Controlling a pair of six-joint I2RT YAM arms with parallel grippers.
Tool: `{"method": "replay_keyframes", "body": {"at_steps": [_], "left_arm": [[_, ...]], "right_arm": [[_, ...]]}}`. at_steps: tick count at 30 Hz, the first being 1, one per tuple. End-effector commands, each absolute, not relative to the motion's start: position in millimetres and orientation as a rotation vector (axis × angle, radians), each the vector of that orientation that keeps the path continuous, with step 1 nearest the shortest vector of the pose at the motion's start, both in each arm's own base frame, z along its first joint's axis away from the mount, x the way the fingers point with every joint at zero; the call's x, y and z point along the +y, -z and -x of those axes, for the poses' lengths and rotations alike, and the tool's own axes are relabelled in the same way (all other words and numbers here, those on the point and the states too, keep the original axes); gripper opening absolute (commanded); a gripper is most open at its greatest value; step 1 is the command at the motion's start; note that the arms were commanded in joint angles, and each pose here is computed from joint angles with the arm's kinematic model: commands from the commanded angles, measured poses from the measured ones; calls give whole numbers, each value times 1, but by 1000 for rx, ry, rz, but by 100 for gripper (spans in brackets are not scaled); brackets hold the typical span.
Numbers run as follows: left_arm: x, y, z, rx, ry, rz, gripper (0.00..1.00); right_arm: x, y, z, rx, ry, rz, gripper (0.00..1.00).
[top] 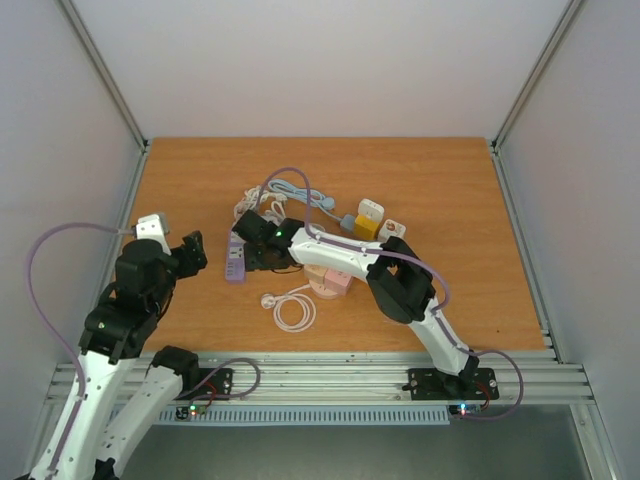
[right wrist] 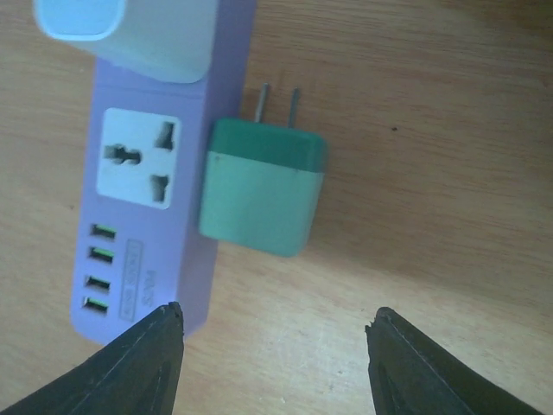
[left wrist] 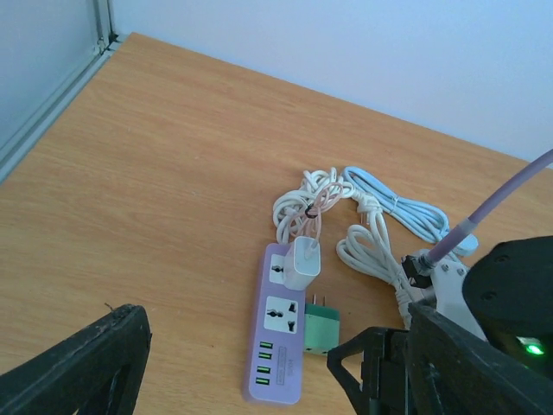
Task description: Insert the plug
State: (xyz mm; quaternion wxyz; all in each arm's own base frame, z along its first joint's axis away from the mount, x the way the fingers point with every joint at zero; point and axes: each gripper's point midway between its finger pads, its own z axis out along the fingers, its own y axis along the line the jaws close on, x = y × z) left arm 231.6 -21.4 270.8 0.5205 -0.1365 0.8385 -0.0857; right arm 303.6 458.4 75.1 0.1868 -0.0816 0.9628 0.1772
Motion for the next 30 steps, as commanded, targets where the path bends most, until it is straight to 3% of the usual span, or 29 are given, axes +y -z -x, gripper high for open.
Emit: {"method": "replay_keyframes", "body": {"at_steps": [1, 10, 30], "left_arm": [[-15, -289, -232, 1909, 169, 311, 81], [-14, -293, -227, 1882, 182, 301, 81], [-14, -283, -235, 1930, 159, 306, 82]], "right_arm": [[458, -86, -308, 2710, -456, 102, 60], [460, -68, -321, 2721, -309, 55, 60], [479, -36, -331, 2737, -308, 138, 59]]}}
